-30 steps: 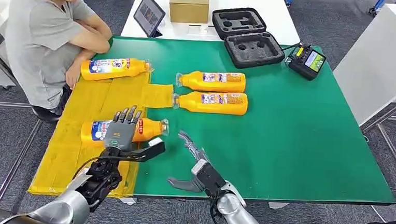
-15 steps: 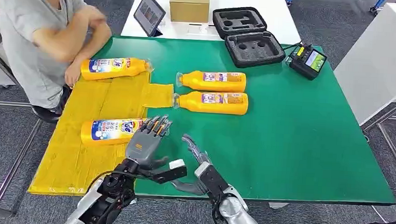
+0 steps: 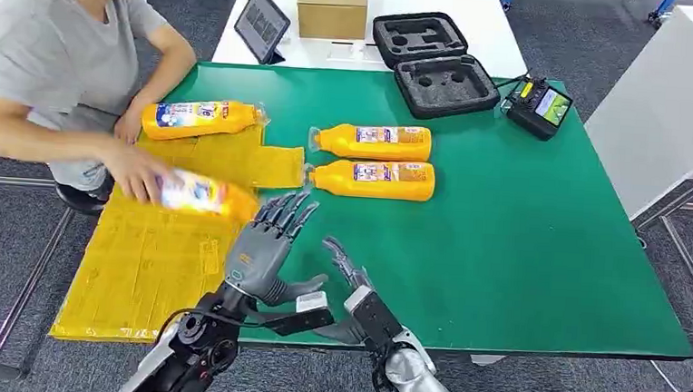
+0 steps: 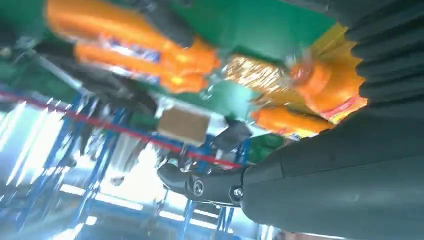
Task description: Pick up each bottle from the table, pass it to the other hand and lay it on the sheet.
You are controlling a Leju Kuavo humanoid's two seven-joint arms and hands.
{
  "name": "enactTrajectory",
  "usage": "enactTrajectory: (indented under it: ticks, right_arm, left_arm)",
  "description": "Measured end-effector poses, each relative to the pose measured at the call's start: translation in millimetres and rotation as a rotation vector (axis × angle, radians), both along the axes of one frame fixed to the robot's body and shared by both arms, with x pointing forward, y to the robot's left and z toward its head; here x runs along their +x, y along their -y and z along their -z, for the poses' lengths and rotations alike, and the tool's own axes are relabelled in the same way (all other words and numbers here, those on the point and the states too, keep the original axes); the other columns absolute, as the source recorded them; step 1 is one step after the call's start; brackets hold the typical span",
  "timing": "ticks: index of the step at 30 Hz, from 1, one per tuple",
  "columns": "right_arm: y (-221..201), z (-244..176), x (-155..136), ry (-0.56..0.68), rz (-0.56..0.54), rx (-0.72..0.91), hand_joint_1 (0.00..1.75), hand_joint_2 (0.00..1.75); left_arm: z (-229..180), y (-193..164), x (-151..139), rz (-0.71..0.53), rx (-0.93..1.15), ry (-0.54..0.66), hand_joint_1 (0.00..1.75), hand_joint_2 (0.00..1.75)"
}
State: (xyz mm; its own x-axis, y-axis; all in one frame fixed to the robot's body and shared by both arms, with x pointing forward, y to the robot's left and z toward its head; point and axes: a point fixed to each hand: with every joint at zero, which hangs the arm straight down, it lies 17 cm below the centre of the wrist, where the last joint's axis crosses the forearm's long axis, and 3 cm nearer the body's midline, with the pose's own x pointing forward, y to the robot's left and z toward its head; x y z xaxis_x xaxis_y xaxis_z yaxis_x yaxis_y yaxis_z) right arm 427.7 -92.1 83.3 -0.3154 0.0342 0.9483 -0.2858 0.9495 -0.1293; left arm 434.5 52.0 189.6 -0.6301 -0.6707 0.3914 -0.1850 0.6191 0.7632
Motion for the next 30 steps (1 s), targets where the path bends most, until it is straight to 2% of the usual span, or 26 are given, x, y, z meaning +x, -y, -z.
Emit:
enactTrajectory:
  ticks: [6, 9, 10, 12, 14, 18, 19, 22, 26, 30]
  right_arm:
    - [0.8, -6.0, -0.3, 0.013, 0.005, 0.013, 0.00, 1.75]
    - [1.4, -10.7, -2.2, 0.000, -0.004, 0.076, 0.00, 1.75]
    - [1.2, -13.1, -3.5, -0.015, -0.018, 0.128, 0.00, 0.00]
    - [2.9, -15.9, -7.3, -0.037, -0.032, 0.209, 0.00, 0.00]
    - [10.4, -20.1, -9.3, -0.018, 0.009, 0.211, 0.00, 0.00]
    - [40.7, -30.1, -4.1, 0.035, 0.187, 0.172, 0.00, 0.00]
    - [48.3, -31.6, -3.3, 0.044, 0.238, 0.152, 0.00, 1.75]
    - [70.6, -39.7, -4.2, 0.073, 0.382, 0.102, 0.00, 1.75]
    - [87.3, -57.2, -12.5, 0.141, 0.463, 0.088, 0.00, 1.75]
    - [103.1, -92.0, -30.8, 0.344, 0.586, -0.108, 0.00, 1.75]
  left_arm:
    - [-9.8, 1.8, -5.4, 0.020, -0.019, 0.032, 0.00, 1.75]
    - [-21.2, -0.6, -10.4, 0.057, -0.110, 0.050, 0.00, 1.75]
    - [-23.4, -0.2, -12.6, 0.085, -0.151, 0.040, 0.00, 1.75]
    - [-25.0, 1.0, -17.7, 0.142, -0.229, 0.012, 0.00, 1.75]
    - [-23.3, 2.9, -23.1, 0.195, -0.302, -0.025, 0.00, 1.75]
    - [-21.2, 1.7, -29.0, 0.226, -0.372, -0.053, 0.00, 1.75]
    - [-20.6, 0.9, -30.2, 0.225, -0.380, -0.056, 0.00, 1.75]
    - [-19.6, -0.9, -36.0, 0.222, -0.399, -0.061, 0.00, 1.75]
    - [-19.7, -2.1, -42.4, 0.221, -0.412, -0.062, 0.00, 1.75]
    - [-18.7, -0.3, -44.4, 0.236, -0.422, -0.071, 0.00, 1.75]
